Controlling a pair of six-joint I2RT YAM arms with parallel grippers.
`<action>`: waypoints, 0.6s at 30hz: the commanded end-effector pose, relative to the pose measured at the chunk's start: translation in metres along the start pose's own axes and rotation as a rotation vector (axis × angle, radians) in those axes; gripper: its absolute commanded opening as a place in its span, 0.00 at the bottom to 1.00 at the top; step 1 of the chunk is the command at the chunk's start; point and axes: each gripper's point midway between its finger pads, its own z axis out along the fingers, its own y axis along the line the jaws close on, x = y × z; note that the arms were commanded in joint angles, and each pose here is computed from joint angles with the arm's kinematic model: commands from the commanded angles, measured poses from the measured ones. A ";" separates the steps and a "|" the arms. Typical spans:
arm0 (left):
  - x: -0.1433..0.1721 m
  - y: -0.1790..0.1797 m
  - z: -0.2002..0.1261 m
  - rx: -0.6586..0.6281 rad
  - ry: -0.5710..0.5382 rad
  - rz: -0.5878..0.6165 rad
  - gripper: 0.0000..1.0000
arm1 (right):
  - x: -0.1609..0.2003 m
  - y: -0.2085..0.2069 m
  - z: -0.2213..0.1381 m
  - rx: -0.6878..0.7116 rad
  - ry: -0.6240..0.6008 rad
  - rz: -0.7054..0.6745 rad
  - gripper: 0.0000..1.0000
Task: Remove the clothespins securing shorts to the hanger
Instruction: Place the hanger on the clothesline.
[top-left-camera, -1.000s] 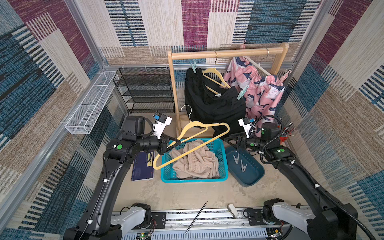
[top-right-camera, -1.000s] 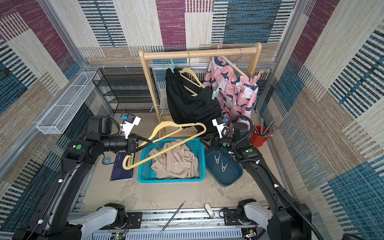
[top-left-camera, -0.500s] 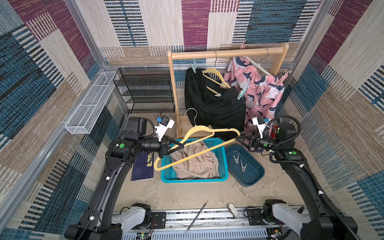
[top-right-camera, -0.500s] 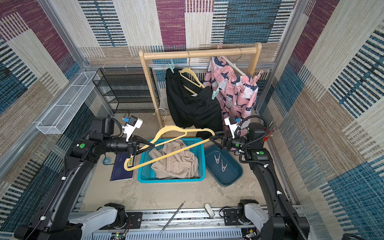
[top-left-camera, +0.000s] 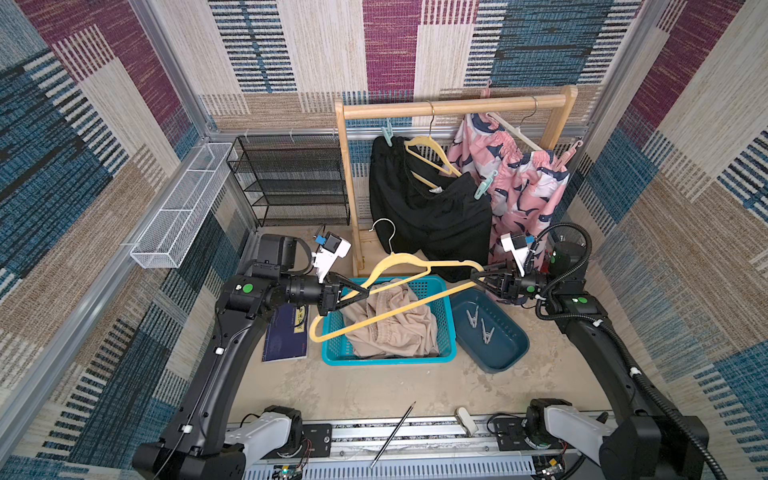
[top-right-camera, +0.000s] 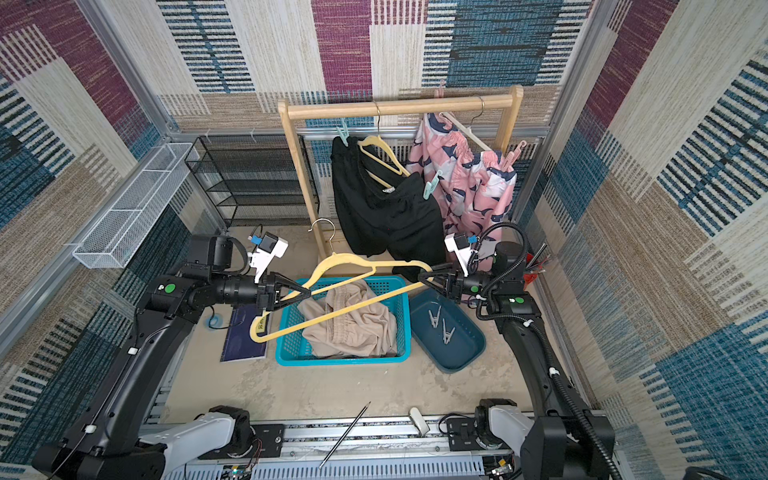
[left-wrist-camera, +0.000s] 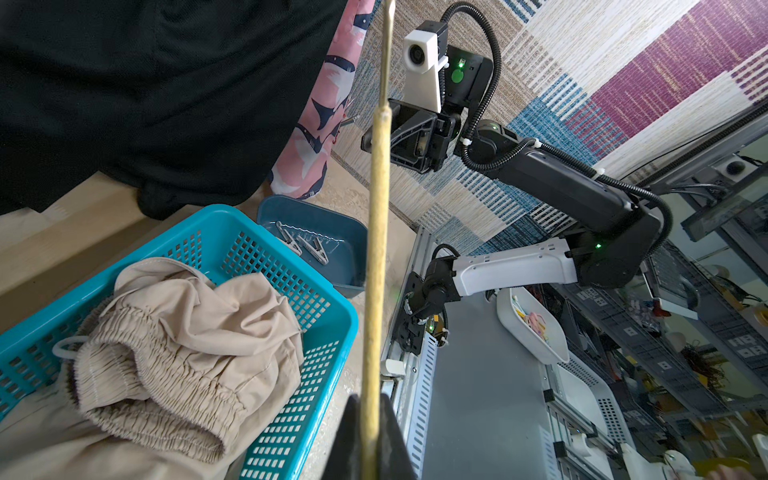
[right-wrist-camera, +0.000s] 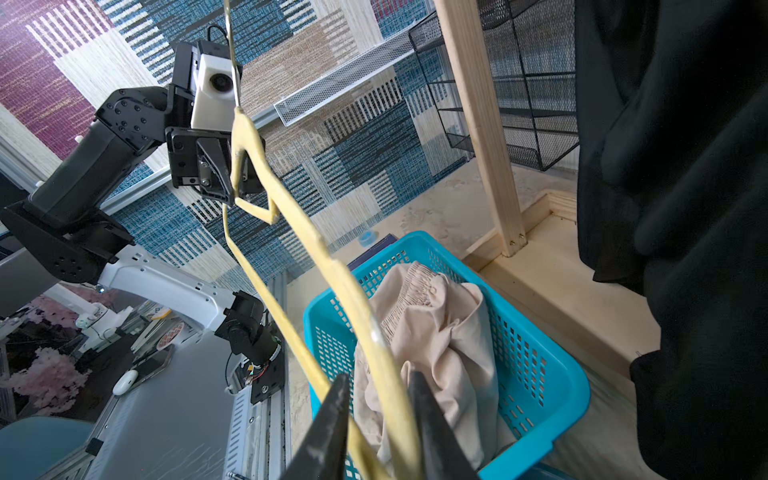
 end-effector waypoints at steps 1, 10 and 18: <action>-0.002 0.000 0.001 0.014 -0.003 0.023 0.00 | -0.006 0.009 0.000 -0.048 -0.009 -0.031 0.16; -0.008 0.022 0.002 -0.091 -0.027 -0.002 0.29 | -0.014 0.014 -0.004 0.009 -0.041 -0.029 0.00; -0.026 0.045 0.002 -0.185 -0.080 -0.047 0.88 | -0.040 0.026 -0.014 0.124 -0.084 -0.033 0.00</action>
